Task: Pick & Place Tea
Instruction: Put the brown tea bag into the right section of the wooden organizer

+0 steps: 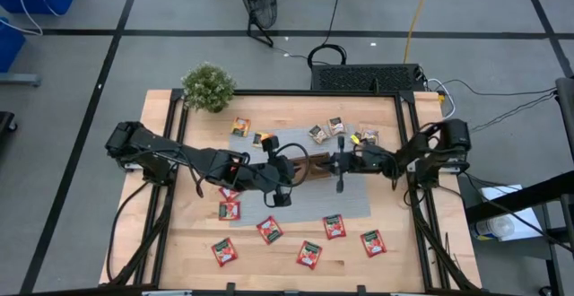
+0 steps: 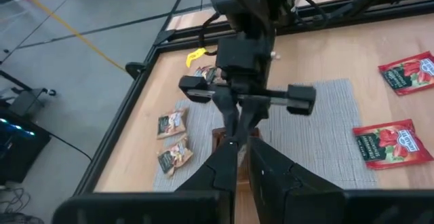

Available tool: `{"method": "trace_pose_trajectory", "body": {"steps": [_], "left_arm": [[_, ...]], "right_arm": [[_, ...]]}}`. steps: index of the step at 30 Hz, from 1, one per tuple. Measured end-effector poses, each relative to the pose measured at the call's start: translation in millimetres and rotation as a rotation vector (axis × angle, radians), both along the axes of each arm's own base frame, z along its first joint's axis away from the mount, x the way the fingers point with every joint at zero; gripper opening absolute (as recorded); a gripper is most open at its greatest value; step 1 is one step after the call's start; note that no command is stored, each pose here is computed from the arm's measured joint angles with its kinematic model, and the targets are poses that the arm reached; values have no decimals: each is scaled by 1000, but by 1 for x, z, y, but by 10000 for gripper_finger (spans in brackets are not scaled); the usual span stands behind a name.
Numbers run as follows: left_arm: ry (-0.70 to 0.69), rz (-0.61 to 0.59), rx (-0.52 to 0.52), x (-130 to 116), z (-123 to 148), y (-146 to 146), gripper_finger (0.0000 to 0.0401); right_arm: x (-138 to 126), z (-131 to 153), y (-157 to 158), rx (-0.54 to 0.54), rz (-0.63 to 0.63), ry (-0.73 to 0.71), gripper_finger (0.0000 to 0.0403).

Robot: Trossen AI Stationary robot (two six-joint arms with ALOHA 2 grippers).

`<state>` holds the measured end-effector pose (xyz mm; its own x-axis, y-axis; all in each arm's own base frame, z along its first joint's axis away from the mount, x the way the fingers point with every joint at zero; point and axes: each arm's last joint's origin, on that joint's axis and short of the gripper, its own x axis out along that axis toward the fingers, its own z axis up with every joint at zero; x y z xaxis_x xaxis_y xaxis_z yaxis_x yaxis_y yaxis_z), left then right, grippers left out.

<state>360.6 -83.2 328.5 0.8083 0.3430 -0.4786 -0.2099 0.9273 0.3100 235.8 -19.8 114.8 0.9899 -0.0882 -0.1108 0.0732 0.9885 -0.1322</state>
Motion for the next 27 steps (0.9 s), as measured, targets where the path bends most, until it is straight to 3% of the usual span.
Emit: {"method": "trace_pose_trajectory", "body": {"steps": [10,27], "left_arm": [[8,12,-17,-1,-1,0,42],[6,18,-29,-1,-2,0,42]], "right_arm": [[1,-9,-2,-40,-75,47,6],[0,-10,-4,-83,-122,56,110]]}}
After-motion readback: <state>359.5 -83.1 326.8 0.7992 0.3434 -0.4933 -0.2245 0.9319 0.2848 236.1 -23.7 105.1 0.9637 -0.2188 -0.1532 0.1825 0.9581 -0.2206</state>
